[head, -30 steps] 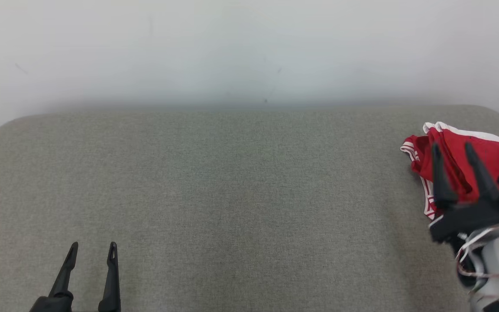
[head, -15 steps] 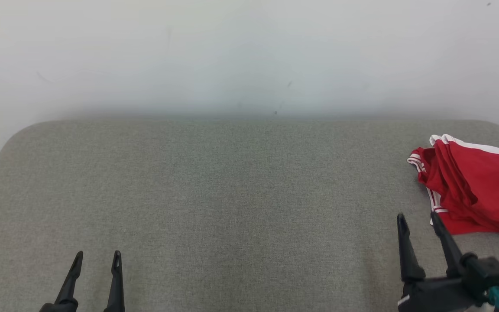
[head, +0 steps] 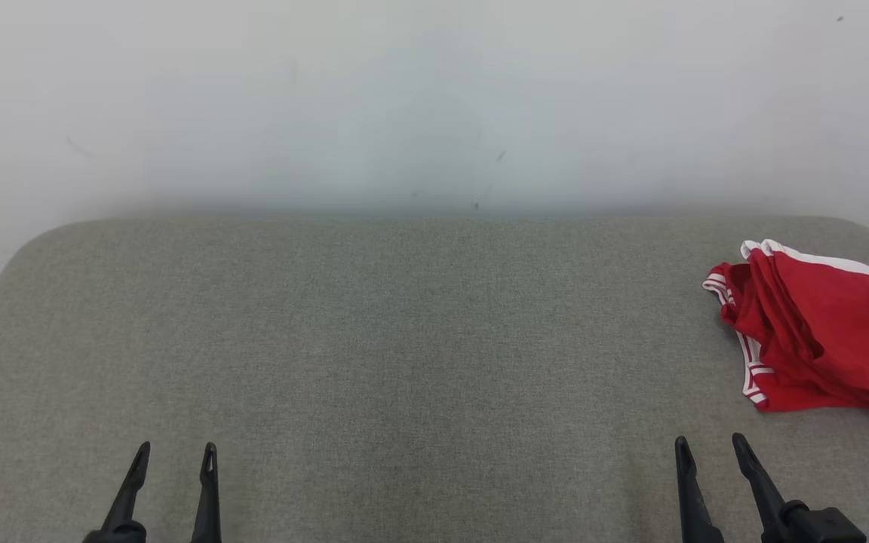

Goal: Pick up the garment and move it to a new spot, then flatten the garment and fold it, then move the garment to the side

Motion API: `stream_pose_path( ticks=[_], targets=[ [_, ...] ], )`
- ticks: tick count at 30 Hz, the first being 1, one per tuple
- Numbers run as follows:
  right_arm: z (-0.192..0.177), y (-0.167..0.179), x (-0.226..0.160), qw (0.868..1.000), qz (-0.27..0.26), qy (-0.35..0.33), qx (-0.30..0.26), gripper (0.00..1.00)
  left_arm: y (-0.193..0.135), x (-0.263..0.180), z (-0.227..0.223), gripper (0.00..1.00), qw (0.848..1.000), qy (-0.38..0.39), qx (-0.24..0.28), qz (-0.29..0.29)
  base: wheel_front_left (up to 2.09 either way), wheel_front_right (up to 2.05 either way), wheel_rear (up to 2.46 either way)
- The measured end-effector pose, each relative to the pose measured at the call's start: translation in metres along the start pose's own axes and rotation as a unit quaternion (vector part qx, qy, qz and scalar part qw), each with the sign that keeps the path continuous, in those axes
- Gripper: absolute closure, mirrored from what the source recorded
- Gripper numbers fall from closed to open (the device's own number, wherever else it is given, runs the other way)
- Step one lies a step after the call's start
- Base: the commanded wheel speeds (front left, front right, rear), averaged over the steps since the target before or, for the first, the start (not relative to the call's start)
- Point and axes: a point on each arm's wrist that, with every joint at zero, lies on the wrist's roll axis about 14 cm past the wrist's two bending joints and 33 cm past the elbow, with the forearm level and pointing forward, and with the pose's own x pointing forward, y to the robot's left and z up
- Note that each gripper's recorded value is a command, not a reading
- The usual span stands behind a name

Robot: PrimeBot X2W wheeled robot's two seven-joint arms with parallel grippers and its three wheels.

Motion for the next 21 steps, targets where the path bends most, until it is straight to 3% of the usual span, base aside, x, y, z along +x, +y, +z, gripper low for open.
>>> stream_pose_path(
  ticks=[21],
  targets=[
    [-0.007,-0.009,0.000,1.000,-0.016,0.011,0.007,0.00,-0.005,-0.003,0.001,0.00,1.000,0.003,-0.008,-0.009,0.00,0.00,0.00]
  ],
)
